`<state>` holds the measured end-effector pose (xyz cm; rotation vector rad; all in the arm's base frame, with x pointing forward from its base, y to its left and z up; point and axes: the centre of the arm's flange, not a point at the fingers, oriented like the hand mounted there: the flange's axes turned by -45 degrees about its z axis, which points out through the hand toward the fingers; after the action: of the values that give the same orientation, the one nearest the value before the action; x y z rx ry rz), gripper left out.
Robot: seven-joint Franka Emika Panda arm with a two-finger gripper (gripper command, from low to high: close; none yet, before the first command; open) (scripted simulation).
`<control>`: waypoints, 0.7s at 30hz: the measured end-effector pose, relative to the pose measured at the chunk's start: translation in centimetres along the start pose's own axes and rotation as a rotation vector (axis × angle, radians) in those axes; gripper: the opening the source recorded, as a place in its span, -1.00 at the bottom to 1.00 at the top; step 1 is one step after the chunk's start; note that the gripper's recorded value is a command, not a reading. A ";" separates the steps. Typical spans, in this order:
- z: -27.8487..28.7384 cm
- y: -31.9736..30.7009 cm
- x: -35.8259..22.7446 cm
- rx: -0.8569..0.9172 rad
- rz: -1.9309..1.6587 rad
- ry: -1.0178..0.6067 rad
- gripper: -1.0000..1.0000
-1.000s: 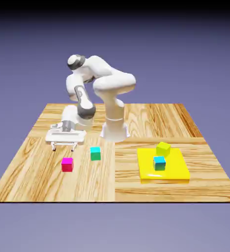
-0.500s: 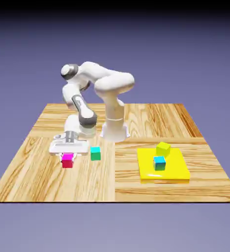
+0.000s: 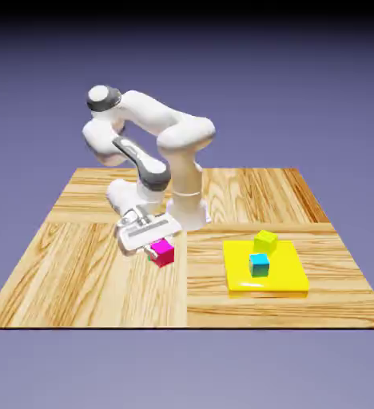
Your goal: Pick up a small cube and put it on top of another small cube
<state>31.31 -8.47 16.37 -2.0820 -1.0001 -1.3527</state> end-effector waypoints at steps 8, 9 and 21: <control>8.0 -7.9 7.6 0.493 -0.213 0.015 -1.00; 8.7 -9.2 8.5 0.555 -0.239 0.018 -1.00; 15.0 -16.9 8.5 0.743 -0.313 0.028 -1.00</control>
<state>28.92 15.51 17.84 -1.3831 -1.5680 -0.9204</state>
